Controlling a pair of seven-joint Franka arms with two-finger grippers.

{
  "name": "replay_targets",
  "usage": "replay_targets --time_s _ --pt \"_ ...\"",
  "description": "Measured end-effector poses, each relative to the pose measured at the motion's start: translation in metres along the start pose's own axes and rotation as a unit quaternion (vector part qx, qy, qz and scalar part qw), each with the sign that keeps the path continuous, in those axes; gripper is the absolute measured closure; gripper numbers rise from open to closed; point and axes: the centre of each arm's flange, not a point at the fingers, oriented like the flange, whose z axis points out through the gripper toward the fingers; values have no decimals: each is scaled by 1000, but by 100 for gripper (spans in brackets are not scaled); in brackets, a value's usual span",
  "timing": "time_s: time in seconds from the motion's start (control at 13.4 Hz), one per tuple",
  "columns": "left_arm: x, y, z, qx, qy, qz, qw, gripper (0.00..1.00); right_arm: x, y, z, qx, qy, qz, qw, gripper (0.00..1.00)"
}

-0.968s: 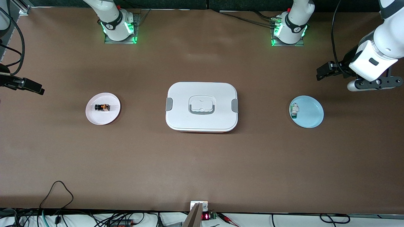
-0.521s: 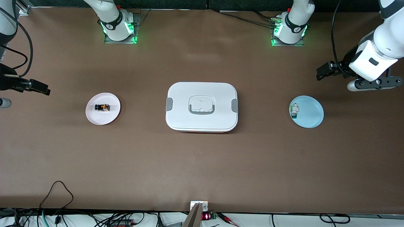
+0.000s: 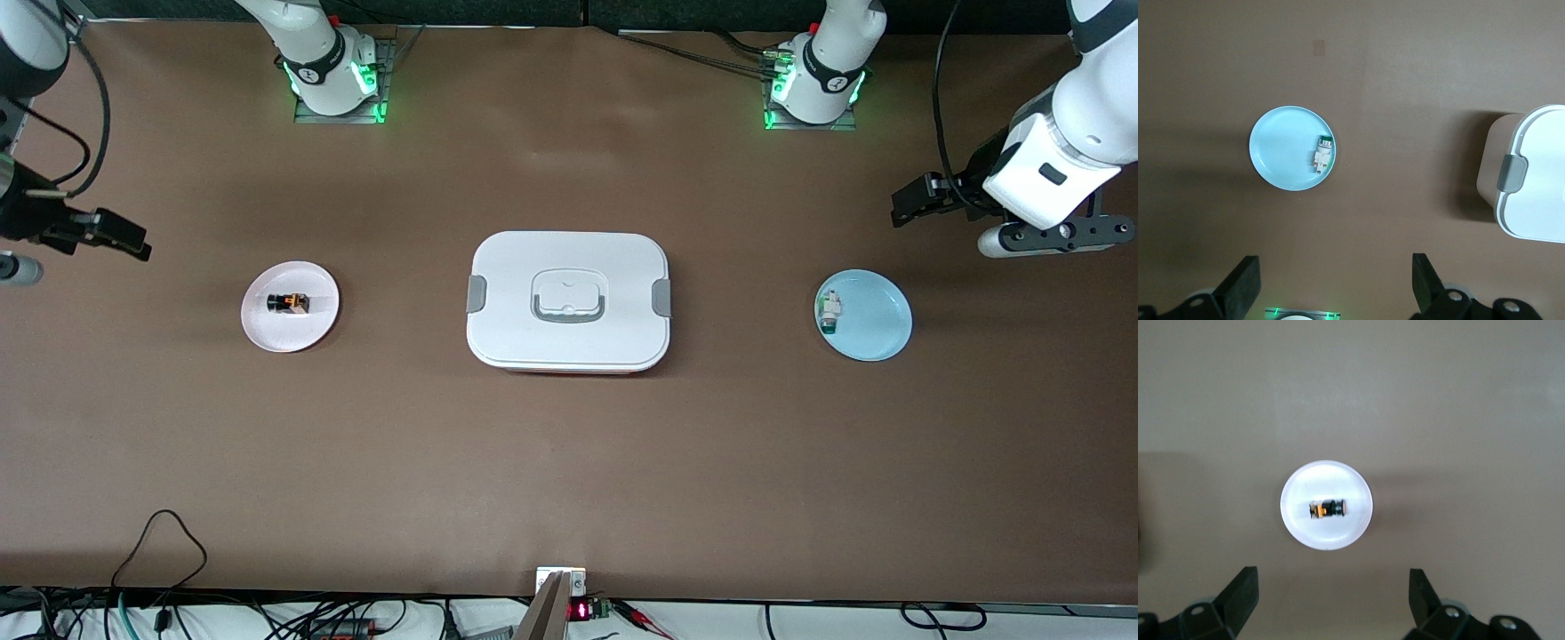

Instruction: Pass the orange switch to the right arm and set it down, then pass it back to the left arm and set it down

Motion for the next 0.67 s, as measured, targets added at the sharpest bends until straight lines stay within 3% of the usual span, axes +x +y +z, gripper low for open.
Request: replay_targets --time_s 0.15,0.67 --pt "0 0 0 0 0 0 1000 0 -13 2 -3 0 -9 2 1000 0" --pt "0 0 0 0 0 0 1000 0 -12 1 -8 0 -5 0 1000 0"
